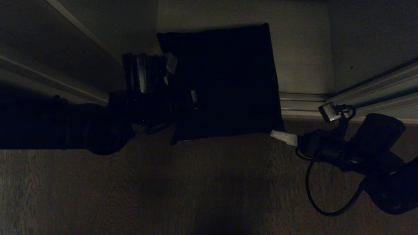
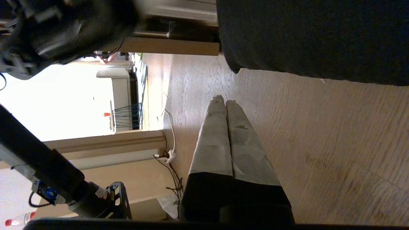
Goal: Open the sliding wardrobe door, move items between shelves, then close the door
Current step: Place the pillow on the lower shelf
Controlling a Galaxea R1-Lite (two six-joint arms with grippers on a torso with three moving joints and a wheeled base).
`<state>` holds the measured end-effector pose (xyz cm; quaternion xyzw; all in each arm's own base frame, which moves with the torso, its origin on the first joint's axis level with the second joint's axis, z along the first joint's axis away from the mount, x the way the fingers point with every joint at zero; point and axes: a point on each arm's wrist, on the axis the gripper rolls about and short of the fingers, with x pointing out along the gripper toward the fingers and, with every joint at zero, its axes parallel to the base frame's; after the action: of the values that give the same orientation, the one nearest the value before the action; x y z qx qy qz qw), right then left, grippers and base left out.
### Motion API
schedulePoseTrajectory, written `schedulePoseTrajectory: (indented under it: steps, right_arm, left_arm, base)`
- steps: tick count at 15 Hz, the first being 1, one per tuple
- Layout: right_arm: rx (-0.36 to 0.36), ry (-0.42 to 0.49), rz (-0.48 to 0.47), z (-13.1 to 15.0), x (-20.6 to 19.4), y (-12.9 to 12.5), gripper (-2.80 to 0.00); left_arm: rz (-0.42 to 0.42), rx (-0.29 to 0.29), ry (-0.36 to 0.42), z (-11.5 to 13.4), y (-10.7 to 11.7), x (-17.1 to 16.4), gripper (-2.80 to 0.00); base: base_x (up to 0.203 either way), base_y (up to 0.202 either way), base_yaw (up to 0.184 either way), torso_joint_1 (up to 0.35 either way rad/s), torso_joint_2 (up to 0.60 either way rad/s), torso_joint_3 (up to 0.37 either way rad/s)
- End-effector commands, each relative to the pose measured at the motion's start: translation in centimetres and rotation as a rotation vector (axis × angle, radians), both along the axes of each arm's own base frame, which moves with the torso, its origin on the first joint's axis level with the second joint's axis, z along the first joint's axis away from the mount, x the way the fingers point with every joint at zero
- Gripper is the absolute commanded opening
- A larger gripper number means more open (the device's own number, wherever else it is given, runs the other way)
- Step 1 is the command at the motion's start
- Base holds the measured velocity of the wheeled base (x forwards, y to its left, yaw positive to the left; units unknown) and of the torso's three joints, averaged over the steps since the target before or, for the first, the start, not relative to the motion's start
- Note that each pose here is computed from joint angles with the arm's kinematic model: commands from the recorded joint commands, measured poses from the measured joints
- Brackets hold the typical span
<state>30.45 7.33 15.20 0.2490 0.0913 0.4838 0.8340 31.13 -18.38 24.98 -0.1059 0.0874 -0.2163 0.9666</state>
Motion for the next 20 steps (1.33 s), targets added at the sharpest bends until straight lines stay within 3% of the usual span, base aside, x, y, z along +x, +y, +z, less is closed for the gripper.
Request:
schedulePoseTrajectory:
  steps: [1, 4, 6, 10, 12, 13, 15, 18, 20]
  right_arm:
    - [0.004, -0.009, 0.003, 0.1, 0.0, 0.0, -2.80]
    - [0.003, -0.006, -0.005, 0.0, 0.3, -0.3, -2.80]
    - [0.004, -0.006, -0.010, 0.0, 0.6, -0.4, -2.80]
    - [0.027, 0.009, -0.020, 0.5, 0.7, -0.7, -2.80]
    - [0.028, 0.007, -0.029, 0.5, 0.7, -1.0, -2.80]
    - [0.028, 0.010, -0.033, 0.4, 0.8, -1.2, -2.80]
    - [0.027, 0.018, -0.041, 0.1, 1.2, -1.4, -2.80]
    - [0.026, 0.022, -0.040, 0.0, 1.2, -1.4, -2.80]
    - [0.026, 0.024, -0.041, -0.1, 1.2, -1.4, -2.80]
  left_arm:
    - [-0.099, 0.063, 0.225, -0.9, 1.4, -1.9, -2.80]
    - [-0.168, 0.104, 0.413, -3.6, 1.9, -2.1, -2.80]
    - [-0.197, 0.140, 0.481, -5.3, 1.8, -1.5, -2.80]
    - [-0.188, 0.203, 0.570, -9.9, 0.4, 1.9, -2.80]
    - [-0.132, 0.252, 0.563, -11.6, -0.3, 4.1, -2.80]
    - [-0.053, 0.265, 0.510, -11.4, -0.6, 5.4, -2.80]
    - [0.104, 0.186, 0.318, -9.9, -1.0, 7.6, -2.80]
    - [0.199, 0.038, 0.089, -6.8, -1.4, 9.4, -2.80]
    - [0.216, -0.030, -0.002, -5.1, -1.5, 9.6, -2.80]
  base:
    - [0.000, 0.000, 0.000, 0.000, 0.00, 0.000]
    - [0.000, 0.000, 0.000, 0.000, 0.00, 0.000]
    - [0.000, 0.000, 0.000, 0.000, 0.00, 0.000]
    - [0.000, 0.000, 0.000, 0.000, 0.00, 0.000]
    - [0.000, 0.000, 0.000, 0.000, 0.00, 0.000]
    - [0.000, 0.000, 0.000, 0.000, 0.00, 0.000]
    - [0.000, 0.000, 0.000, 0.000, 0.00, 0.000]
    - [0.000, 0.000, 0.000, 0.000, 0.00, 0.000]
    - [0.000, 0.000, 0.000, 0.000, 0.00, 0.000]
